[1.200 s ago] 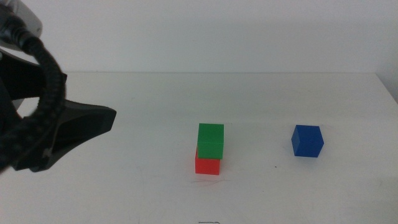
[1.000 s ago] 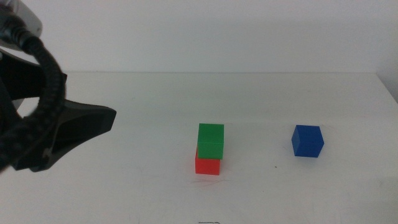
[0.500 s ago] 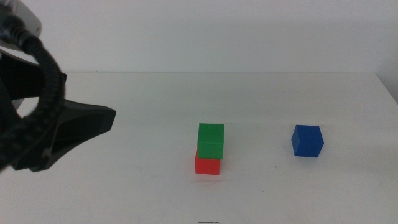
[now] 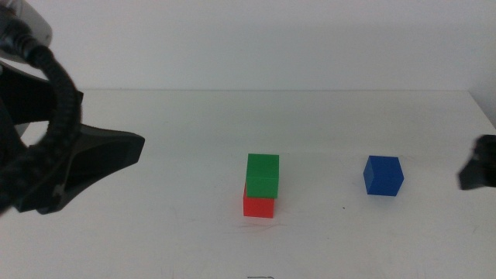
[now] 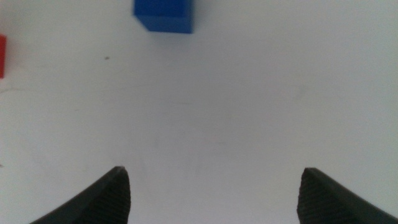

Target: Stack red cubes first, then green, then blue cubes in a specific spot.

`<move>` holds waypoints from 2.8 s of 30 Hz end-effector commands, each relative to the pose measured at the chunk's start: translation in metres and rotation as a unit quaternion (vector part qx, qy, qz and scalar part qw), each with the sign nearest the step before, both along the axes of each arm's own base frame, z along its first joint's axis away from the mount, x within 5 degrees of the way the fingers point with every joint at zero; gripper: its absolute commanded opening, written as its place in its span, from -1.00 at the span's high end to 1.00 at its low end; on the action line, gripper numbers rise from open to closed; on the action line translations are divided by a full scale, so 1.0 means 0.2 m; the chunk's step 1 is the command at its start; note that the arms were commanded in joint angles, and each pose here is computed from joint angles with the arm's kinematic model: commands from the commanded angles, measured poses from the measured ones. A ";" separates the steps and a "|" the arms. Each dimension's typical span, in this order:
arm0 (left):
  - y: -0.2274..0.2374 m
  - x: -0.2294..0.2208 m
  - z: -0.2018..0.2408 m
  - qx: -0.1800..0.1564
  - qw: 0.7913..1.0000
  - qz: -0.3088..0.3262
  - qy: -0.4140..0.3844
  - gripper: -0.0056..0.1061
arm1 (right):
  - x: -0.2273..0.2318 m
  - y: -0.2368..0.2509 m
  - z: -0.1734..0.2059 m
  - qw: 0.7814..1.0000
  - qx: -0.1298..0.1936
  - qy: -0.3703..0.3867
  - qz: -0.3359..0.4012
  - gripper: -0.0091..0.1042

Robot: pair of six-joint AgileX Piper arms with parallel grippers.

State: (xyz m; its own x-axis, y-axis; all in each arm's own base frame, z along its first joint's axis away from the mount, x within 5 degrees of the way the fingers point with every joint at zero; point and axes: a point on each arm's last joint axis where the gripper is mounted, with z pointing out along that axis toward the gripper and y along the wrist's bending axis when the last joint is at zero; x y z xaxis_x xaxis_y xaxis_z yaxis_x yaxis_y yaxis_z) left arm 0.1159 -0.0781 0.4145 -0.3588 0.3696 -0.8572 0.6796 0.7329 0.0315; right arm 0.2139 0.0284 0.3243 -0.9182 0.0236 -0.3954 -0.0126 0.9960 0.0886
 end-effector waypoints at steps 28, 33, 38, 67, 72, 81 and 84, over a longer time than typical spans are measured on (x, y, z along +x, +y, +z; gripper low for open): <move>0.00 0.00 0.07 -0.033 0.999 0.004 -0.033 -0.78 | 0.90 0.28 -0.32 0.997 0.010 0.072 -0.022 -0.73; 0.00 0.00 0.07 -0.033 0.999 0.004 -0.033 -0.78 | 0.94 0.29 -0.40 0.996 0.007 0.087 -0.031 -0.73; 0.00 0.00 0.07 -0.033 0.999 0.004 -0.033 -0.78 | 0.96 0.29 -0.46 0.994 -0.003 0.099 -0.037 -0.73; 0.00 0.00 0.07 -0.033 0.999 0.004 -0.033 -0.78 | 0.53 0.30 -0.19 0.999 0.016 0.000 -0.049 0.86; 0.00 0.00 0.07 -0.033 0.999 0.004 -0.033 -0.78 | 0.36 0.37 0.02 0.996 0.013 -0.043 -0.077 0.86; 0.00 0.00 0.07 -0.033 0.999 0.004 -0.033 -0.78 | 0.31 0.65 0.17 0.996 -0.010 -0.033 -0.078 0.86; 0.00 0.00 0.07 -0.033 0.999 0.004 -0.033 -0.78 | 0.34 0.78 0.20 0.997 -0.017 -0.029 -0.064 0.86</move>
